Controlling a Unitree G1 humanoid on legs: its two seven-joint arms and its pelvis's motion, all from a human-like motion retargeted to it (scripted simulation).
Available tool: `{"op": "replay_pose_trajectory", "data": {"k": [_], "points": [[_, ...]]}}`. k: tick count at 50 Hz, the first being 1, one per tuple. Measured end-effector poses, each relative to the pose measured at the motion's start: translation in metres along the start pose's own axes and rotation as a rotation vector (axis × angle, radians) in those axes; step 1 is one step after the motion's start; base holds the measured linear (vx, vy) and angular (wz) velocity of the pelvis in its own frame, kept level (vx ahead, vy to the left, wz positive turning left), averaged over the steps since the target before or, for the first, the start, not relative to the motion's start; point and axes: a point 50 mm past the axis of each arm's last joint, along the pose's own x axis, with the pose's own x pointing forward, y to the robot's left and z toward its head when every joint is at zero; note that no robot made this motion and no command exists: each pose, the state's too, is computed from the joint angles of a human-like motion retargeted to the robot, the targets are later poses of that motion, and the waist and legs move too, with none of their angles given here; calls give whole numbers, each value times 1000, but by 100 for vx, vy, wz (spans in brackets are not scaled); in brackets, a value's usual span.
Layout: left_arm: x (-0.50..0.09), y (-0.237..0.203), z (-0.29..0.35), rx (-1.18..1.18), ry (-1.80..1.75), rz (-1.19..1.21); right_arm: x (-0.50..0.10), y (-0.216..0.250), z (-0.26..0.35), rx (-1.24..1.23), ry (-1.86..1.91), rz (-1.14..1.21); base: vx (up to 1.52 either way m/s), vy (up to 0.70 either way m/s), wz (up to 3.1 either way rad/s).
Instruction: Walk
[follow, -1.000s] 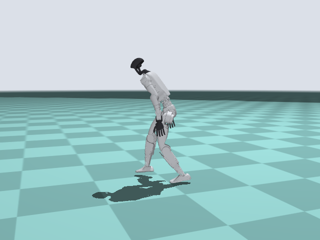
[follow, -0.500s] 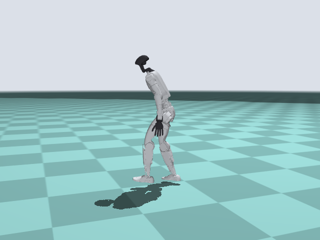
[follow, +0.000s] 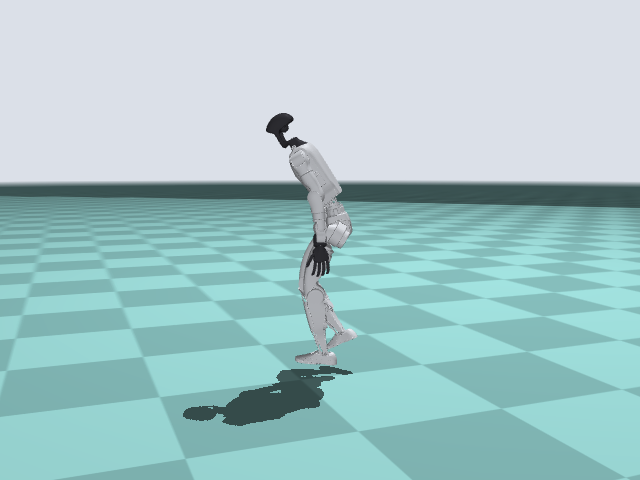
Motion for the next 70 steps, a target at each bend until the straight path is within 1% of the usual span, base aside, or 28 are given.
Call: {"op": "replay_pose_trajectory", "data": {"k": [12,17,23,28,32,38,42,47,55,60,65,70], "points": [[-1,-4,20,68,-144,-12,-7,1,-24,-18,65,-15,50,2,21],[-2,-6,29,42,-186,-14,-10,-4,-34,-29,96,-39,54,-7,26],[-2,-2,24,11,-164,-1,-9,-12,-35,-65,112,-56,53,-8,12],[-1,6,14,38,-117,19,-5,-14,-25,-129,85,-49,48,-4,22],[-1,15,-3,84,-43,26,-3,-10,-16,-136,50,-27,41,4,7],[-9,25,-41,145,83,24,-4,-10,-14,-61,22,-33,33,12,16],[-11,27,-49,164,110,17,-7,-10,-20,1,37,-49,32,12,29],[-3,20,-23,160,30,0,-12,-8,-34,70,86,-56,37,4,48],[5,-7,70,147,-295,-64,-26,-2,-69,100,189,-32,41,-10,68],[-3,-22,120,77,-476,-96,-31,-8,-84,108,245,-47,40,-16,50],[-8,-28,126,-6,-507,-103,-29,-18,-84,113,261,-101,37,-14,32],[-3,-25,83,10,-368,-91,-17,-30,-58,87,188,-157,36,-9,22]]}}
